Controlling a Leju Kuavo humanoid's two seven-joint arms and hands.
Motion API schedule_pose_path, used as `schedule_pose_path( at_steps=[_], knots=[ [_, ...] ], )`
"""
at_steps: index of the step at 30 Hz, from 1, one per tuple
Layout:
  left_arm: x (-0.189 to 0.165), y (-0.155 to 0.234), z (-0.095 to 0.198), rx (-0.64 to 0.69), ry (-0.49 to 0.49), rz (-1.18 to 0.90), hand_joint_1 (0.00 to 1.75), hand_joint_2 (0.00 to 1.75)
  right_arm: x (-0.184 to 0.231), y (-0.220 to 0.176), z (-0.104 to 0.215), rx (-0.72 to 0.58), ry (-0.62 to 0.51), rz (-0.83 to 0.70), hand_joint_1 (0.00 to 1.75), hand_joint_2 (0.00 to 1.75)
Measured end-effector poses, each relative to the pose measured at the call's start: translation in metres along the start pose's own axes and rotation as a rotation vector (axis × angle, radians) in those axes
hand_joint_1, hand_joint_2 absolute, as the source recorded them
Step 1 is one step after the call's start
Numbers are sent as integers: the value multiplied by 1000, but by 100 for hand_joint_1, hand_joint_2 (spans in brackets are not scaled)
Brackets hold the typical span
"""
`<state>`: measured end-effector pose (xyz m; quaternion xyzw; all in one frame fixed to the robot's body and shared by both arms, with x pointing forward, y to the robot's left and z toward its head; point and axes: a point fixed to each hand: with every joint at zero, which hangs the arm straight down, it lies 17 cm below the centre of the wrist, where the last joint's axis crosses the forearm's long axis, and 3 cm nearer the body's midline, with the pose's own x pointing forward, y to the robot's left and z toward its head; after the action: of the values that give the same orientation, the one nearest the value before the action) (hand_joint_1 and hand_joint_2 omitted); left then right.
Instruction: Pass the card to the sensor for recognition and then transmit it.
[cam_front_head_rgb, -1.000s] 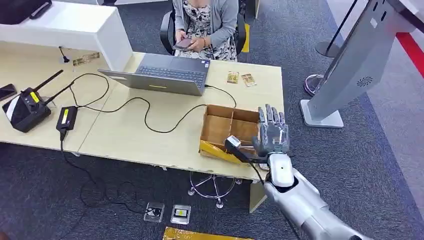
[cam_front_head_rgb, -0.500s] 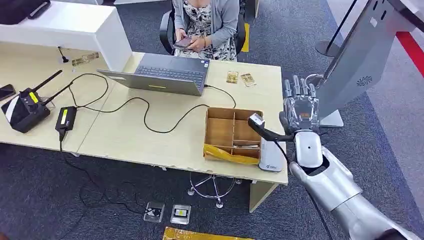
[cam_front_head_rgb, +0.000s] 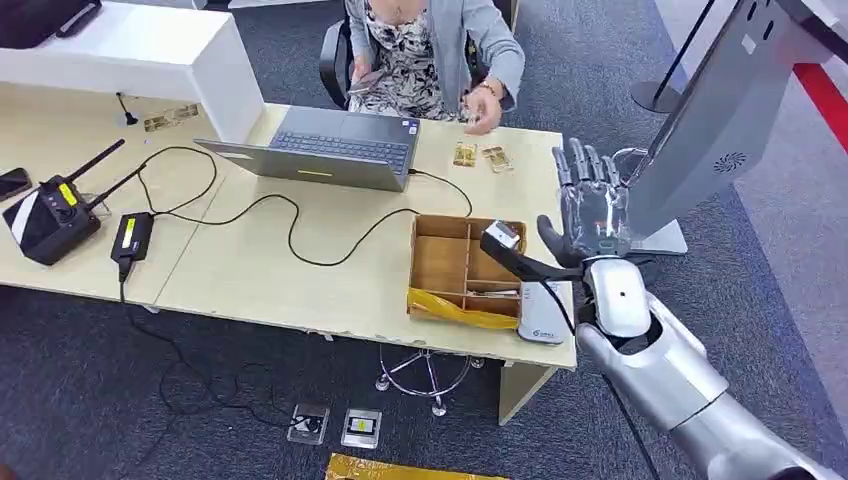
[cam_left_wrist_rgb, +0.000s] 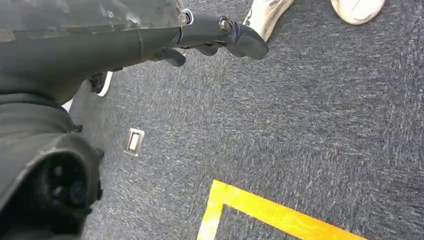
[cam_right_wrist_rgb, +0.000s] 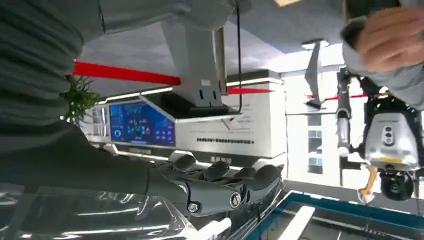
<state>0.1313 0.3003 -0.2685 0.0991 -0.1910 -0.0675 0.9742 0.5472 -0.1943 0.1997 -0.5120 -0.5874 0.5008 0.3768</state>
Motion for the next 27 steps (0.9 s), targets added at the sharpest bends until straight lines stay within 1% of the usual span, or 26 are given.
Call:
schedule_pose_path(
  at_steps=[5, 8, 13, 17, 27],
  knots=[
    [-1, 0, 0, 2, 4, 9, 0, 0, 37, 12, 28, 68, -67, -146, 0, 175],
    [-1, 1, 0, 4, 5, 10, 0, 0, 53, 6, 42, 68, -96, -193, 0, 175],
    [-1, 1, 0, 8, 6, 14, 0, 0, 71, -10, 61, 49, -144, -238, 0, 175],
    [-1, 2, 0, 9, 5, 15, 0, 0, 77, -21, 67, 29, -167, -254, 0, 175],
    [1, 2, 0, 12, -5, 5, 0, 0, 94, -34, 92, 17, -208, -296, 0, 175]
  ],
)
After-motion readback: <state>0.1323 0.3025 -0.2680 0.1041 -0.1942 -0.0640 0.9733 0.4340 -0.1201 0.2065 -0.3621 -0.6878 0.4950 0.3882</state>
